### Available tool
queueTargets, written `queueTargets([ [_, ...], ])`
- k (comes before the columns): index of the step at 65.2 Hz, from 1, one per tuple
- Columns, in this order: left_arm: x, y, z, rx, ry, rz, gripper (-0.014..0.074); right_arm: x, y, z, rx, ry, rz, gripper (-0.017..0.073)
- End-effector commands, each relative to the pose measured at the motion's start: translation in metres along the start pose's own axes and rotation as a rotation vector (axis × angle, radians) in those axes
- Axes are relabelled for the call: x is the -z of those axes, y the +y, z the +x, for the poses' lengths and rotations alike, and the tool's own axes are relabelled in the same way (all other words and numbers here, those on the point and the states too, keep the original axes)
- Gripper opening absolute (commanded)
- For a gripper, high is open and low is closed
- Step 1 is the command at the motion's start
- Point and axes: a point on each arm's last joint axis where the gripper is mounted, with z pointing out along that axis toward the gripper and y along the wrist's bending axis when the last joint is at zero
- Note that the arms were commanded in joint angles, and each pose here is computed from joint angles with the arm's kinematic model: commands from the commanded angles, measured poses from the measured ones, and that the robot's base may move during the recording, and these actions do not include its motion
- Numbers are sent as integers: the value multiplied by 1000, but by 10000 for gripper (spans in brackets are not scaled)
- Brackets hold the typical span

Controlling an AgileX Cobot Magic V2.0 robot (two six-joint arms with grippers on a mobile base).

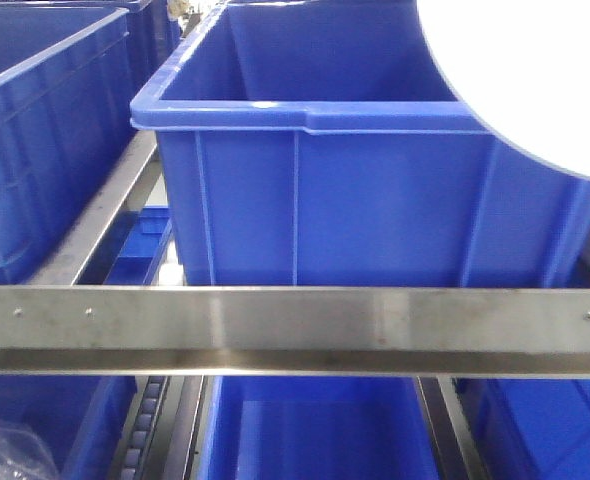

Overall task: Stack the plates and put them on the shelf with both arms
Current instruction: 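Drive up to the shelf of blue bins, stack held above a bin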

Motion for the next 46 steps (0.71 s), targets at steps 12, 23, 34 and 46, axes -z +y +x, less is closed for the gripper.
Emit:
queueTargets([
  [12,0,1,-18,11,-111,-2,82,0,0,-19,3,-125,17,56],
  [23,0,1,-18,11,-111,-2,82,0,0,-19,3,-125,17,56],
  [34,0,1,-18,11,-111,-2,82,0,0,-19,3,-127,17,56],
  [46,0,1,-18,11,-111,-2,82,0,0,-19,-12,-127,17,56],
])
